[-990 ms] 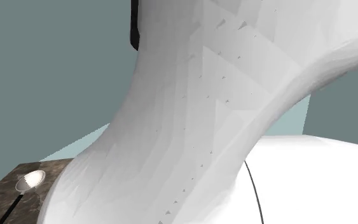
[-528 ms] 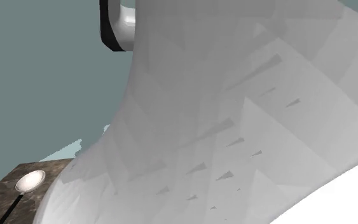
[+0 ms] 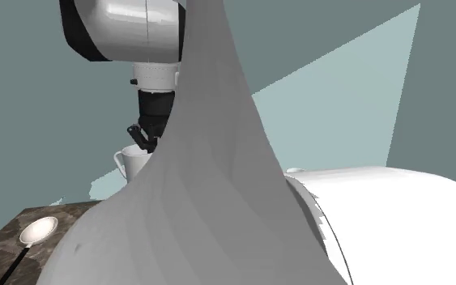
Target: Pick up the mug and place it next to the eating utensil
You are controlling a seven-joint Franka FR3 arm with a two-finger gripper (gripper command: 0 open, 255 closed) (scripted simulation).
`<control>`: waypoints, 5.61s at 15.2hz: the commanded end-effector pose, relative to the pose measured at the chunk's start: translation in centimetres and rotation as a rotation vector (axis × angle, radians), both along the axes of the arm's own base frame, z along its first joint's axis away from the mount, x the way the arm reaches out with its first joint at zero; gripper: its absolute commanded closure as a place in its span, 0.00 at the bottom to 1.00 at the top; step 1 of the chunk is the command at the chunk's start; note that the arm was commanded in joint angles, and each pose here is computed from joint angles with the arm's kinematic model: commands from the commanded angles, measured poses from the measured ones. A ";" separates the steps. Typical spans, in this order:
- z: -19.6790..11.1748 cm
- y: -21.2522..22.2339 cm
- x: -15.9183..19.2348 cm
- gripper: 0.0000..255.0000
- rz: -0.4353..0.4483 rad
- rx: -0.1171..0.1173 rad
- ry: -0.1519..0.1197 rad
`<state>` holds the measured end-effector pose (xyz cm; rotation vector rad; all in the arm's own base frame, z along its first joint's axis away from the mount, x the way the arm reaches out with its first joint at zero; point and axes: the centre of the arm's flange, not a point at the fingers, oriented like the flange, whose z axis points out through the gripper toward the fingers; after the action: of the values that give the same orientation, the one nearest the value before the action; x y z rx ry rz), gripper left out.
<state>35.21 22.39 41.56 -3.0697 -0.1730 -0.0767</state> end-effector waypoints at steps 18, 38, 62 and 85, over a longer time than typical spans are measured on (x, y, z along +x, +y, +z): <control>-0.1 13.7 -20.8 1.00 -0.002 0.000 0.000; -3.7 23.3 -35.4 1.00 -0.002 0.000 0.000; -16.3 23.3 -35.4 1.00 -0.002 0.000 0.000; -11.4 22.9 -35.6 0.00 -0.002 0.000 0.000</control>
<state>-0.44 45.34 30.19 -3.0698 -0.1742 -0.0797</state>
